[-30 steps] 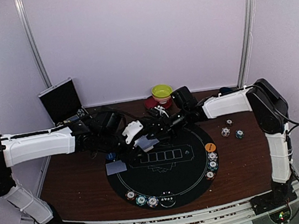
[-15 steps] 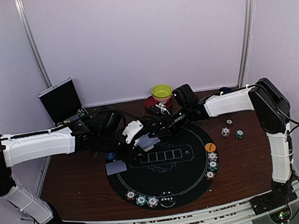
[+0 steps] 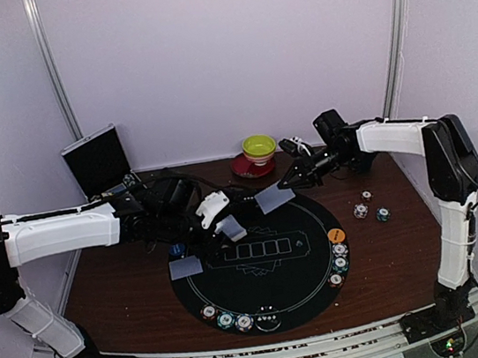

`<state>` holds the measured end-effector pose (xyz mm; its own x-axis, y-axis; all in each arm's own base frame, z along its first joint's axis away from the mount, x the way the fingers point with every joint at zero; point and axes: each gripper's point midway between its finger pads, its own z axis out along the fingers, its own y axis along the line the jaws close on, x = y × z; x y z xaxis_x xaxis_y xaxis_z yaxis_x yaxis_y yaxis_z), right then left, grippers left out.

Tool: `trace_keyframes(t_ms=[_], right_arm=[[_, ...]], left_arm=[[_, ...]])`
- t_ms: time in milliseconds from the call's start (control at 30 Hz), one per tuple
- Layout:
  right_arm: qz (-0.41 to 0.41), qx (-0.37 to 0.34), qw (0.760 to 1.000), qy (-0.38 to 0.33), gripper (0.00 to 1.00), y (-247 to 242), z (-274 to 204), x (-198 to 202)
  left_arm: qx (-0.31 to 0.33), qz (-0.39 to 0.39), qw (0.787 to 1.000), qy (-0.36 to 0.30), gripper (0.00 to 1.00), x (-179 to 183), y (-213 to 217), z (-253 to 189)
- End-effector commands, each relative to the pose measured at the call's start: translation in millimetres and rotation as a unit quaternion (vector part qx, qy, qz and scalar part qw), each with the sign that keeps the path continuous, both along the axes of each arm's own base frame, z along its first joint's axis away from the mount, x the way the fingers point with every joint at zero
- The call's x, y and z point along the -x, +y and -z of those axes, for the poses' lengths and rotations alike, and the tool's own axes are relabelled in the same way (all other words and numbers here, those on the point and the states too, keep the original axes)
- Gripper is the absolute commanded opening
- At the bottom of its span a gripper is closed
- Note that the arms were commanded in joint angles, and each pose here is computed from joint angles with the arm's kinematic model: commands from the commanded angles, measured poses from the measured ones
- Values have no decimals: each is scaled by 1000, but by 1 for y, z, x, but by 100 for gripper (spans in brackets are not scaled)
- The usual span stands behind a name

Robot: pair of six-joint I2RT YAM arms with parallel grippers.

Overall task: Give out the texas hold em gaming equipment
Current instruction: Distribute the poker card in the big blind area.

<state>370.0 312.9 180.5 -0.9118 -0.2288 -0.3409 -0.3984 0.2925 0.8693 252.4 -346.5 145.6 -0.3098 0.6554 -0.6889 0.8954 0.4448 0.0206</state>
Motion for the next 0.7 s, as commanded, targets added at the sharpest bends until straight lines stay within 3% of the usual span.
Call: trace_keyframes(t_ms=[0,267,667], right_arm=[[-16,65,998,-16,0,-55,21,-1],[1,124,991,43,0,-127,81,-5],[79,174,980,47,0,-141,124,-28]], left_arm=[[37,6,999,-18,58,1,-7,-28],[38,3,999,-17,58,1,-6,-29],[37,2,999,-17,58,2,-6,-28]])
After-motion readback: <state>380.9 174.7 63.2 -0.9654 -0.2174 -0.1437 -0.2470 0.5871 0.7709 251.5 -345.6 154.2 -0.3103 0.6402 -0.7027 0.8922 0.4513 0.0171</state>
